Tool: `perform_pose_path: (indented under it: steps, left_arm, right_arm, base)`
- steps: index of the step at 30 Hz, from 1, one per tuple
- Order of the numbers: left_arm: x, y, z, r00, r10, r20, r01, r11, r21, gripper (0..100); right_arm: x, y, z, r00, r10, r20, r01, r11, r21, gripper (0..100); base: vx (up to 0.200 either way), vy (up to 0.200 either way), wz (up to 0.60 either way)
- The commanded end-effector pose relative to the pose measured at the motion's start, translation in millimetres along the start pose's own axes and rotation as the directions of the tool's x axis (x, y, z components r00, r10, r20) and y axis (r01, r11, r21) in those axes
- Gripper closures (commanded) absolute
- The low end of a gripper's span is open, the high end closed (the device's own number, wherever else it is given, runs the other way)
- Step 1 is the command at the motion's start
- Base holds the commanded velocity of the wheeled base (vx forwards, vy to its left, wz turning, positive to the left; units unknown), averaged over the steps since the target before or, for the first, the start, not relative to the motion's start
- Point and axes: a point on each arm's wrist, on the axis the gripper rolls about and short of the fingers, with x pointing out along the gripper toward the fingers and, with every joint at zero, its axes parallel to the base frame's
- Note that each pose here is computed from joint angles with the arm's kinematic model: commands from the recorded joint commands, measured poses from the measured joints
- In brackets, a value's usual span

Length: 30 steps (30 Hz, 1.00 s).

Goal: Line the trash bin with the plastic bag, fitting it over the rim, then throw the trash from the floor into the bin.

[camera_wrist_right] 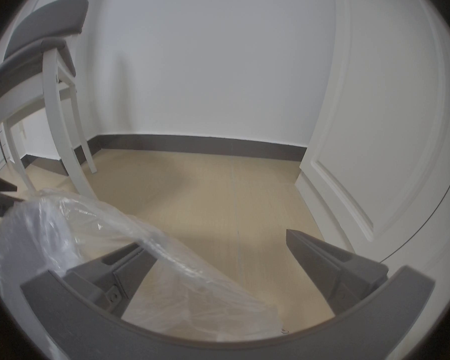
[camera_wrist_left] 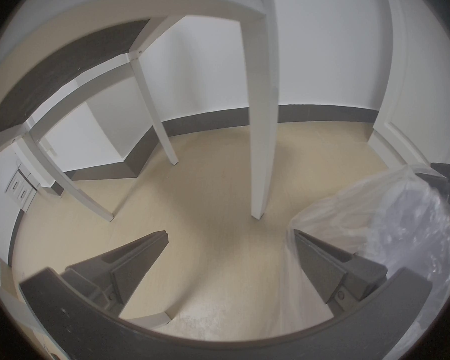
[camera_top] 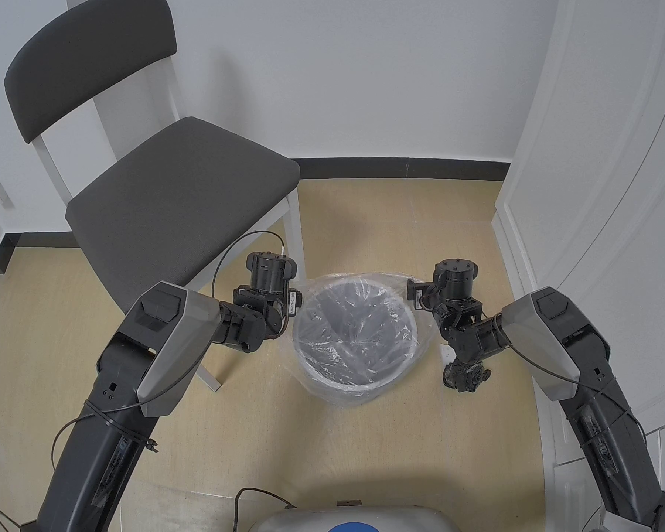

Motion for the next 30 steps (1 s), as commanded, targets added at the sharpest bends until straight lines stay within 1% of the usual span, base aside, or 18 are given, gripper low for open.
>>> perform_pose_path:
  steps: [1, 6, 9, 11, 12, 13, 14, 16, 18, 19, 20, 22, 23, 25, 28, 29, 30]
  left_arm:
    - [5.2, 2.6, -9.5, 1.000, 0.011, -0.022, -0.011, 1.000, 0.005, 0]
    - [3.9, 5.1, -10.4, 0.998, 0.018, -0.065, -0.017, 1.000, 0.008, 0]
    - [1.3, 5.9, -5.6, 0.998, 0.018, -0.066, -0.019, 1.000, -0.011, 0]
    - [-2.8, 7.2, 2.9, 0.998, 0.017, -0.062, -0.020, 0.999, -0.033, 0]
    - [-2.8, 7.2, 2.9, 0.998, 0.017, -0.062, -0.020, 0.999, -0.033, 0]
    - [-5.8, 8.2, 8.1, 0.998, 0.018, -0.065, -0.021, 0.999, -0.049, 0]
    - [-12.3, 10.3, 20.1, 0.998, 0.017, -0.061, -0.022, 0.997, -0.078, 0]
    - [-22.4, 14.2, 30.8, 0.997, 0.018, -0.070, -0.026, 0.994, -0.104, 0]
    - [-39.4, 17.4, 40.3, 0.996, 0.000, -0.092, -0.012, 0.992, -0.125, 0]
    - [-45.1, 18.1, 40.9, 0.995, -0.011, -0.101, -0.002, 0.992, -0.125, 0]
    - [-45.1, 18.1, 40.9, 0.995, -0.011, -0.101, -0.002, 0.992, -0.125, 0]
    - [-61.1, 21.6, 46.6, 0.992, -0.059, -0.112, 0.045, 0.991, -0.130, 0]
    - [-65.5, 23.2, 50.2, 0.992, -0.066, -0.107, 0.052, 0.990, -0.134, 0]
    - [-71.0, 25.6, 53.8, 0.992, -0.068, -0.104, 0.053, 0.989, -0.139, 0]
    - [-77.1, 27.1, 50.9, 0.990, -0.068, -0.122, 0.051, 0.989, -0.136, 0]
    - [-86.6, 27.0, 45.9, 0.986, -0.073, -0.148, 0.055, 0.991, -0.123, 0]
    - [-91.7, 26.4, 44.1, 0.984, -0.078, -0.159, 0.060, 0.991, -0.117, 0]
  right_arm:
    - [2.5, -0.3, -12.9, 1.000, -0.002, -0.025, 0.002, 1.000, -0.011, 0]
    - [2.1, -1.2, -19.1, 0.998, -0.003, -0.069, 0.001, 1.000, -0.028, 0]
    - [1.5, -1.4, -17.9, 0.998, -0.003, -0.069, 0.002, 1.000, -0.024, 0]
    - [-0.3, -3.2, -15.5, 0.997, -0.005, -0.071, 0.003, 1.000, -0.023, 0]
    - [-0.3, -3.2, -15.5, 0.997, -0.005, -0.071, 0.003, 1.000, -0.023, 0]
    - [-2.9, -4.3, -12.3, 0.997, -0.005, -0.072, 0.003, 1.000, -0.023, 0]
    - [-8.5, -6.0, -4.7, 0.997, -0.002, -0.075, 0.000, 1.000, -0.024, 0]
    - [-16.3, -10.0, 3.7, 0.996, 0.008, -0.083, -0.010, 1.000, -0.027, 0]
    - [-32.4, -14.5, 11.9, 0.994, 0.036, -0.107, -0.040, 0.999, -0.034, 0]
    - [-39.1, -15.2, 13.9, 0.992, 0.059, -0.115, -0.064, 0.997, -0.035, 0]
    - [-39.1, -15.2, 13.9, 0.992, 0.059, -0.115, -0.064, 0.997, -0.035, 0]
    - [-56.0, -20.3, 19.8, 0.987, 0.116, -0.112, -0.120, 0.992, -0.033, 0]
    - [-58.7, -22.2, 21.5, 0.987, 0.119, -0.109, -0.123, 0.992, -0.033, 0]
    - [-62.3, -27.1, 25.1, 0.988, 0.113, -0.108, -0.117, 0.993, -0.028, 0]
    - [-67.2, -31.7, 31.6, 0.989, 0.107, -0.104, -0.109, 0.994, -0.014, 0]
    - [-70.7, -35.0, 34.2, 0.990, 0.097, -0.100, -0.095, 0.995, 0.019, 0]
    - [-73.0, -35.9, 35.7, 0.991, 0.097, -0.095, -0.094, 0.995, 0.034, 0]
  base:
    - [0.000, 0.000, 0.00]
    - [0.000, 0.000, 0.00]
    - [0.000, 0.000, 0.00]
    - [0.000, 0.000, 0.00]
    - [0.000, 0.000, 0.00]
    - [0.000, 0.000, 0.00]
    - [0.000, 0.000, 0.00]
    - [0.000, 0.000, 0.00]
    - [0.000, 0.000, 0.00]
    - [0.000, 0.000, 0.00]
    - [0.000, 0.000, 0.00]
    - [0.000, 0.000, 0.00]
    - [0.000, 0.000, 0.00]
    - [0.000, 0.000, 0.00]
    - [0.000, 0.000, 0.00]
    - [0.000, 0.000, 0.00]
    - [0.000, 0.000, 0.00]
